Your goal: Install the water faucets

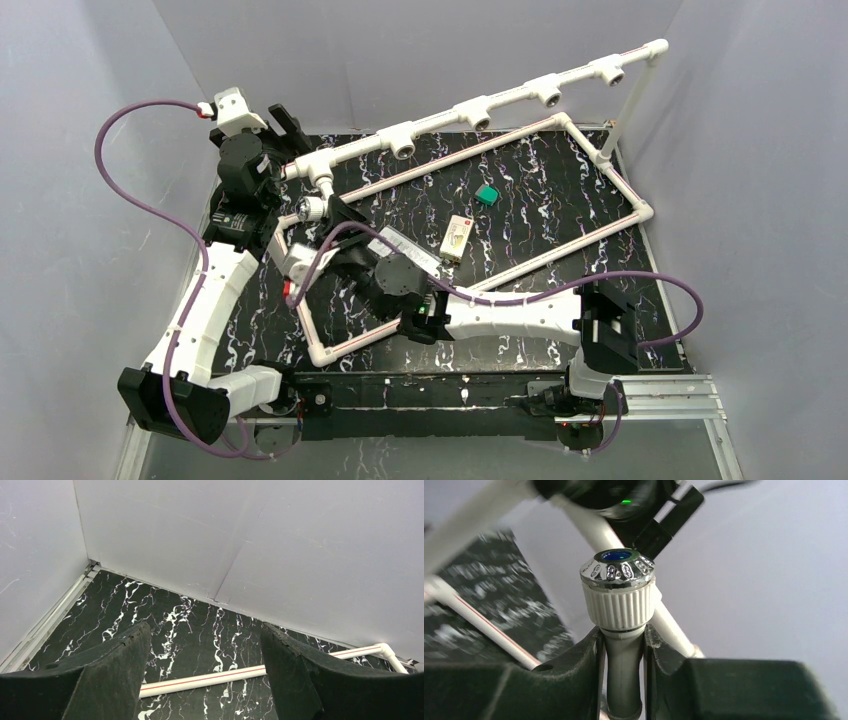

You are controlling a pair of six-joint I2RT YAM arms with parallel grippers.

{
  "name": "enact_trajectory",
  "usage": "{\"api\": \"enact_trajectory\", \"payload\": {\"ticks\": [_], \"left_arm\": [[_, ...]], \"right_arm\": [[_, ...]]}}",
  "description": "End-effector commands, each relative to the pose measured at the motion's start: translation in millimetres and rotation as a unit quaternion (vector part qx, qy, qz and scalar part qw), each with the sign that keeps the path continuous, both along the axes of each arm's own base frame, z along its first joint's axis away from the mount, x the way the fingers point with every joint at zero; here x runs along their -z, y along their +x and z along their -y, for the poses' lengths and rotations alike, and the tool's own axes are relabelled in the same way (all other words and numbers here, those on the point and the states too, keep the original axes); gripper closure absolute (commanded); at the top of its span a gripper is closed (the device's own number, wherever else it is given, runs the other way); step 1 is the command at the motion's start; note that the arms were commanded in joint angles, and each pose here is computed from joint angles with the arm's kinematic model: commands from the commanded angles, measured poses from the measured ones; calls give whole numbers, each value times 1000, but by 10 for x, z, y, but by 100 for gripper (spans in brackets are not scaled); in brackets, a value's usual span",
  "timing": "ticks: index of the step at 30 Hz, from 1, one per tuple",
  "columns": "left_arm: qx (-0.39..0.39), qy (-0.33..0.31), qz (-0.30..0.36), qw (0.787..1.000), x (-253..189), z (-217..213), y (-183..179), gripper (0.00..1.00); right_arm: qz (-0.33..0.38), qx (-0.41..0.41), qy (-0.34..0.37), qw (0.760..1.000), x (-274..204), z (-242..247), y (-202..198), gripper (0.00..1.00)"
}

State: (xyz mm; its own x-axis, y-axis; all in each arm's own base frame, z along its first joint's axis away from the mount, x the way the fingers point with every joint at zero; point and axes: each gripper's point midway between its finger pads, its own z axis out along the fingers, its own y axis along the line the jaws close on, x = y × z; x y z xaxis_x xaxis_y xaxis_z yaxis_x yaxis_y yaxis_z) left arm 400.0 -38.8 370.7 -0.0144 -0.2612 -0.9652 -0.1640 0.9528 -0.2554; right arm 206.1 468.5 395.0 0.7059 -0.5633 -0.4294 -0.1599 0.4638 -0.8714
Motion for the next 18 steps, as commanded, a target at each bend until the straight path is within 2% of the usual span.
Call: {"api": "enact_trajectory", "payload": {"ticks": [1,2,5,9,14,18], "left_arm": [[57,62,-285,955,1698,150,-415,22],[57,62,-284,955,1695,152,-413,22],[58,61,-286,955,1709,156,-411,22],[59,60,-285,955,1717,159,-414,22],[62,58,-286,955,1729,178,-411,22],[64,56,-284,955,1719,186,-408,22]], "right_arm": [[-202,-58,306,929,-47,31,51,99],[-228,-72,341,909,-14,18,30,99],[-307,-106,460,826,62,43,-2,99],[-394,-141,574,704,164,52,-13,99],[-484,-167,668,540,302,-4,-5,99],[-532,-175,711,426,373,-92,-2,99]]}}
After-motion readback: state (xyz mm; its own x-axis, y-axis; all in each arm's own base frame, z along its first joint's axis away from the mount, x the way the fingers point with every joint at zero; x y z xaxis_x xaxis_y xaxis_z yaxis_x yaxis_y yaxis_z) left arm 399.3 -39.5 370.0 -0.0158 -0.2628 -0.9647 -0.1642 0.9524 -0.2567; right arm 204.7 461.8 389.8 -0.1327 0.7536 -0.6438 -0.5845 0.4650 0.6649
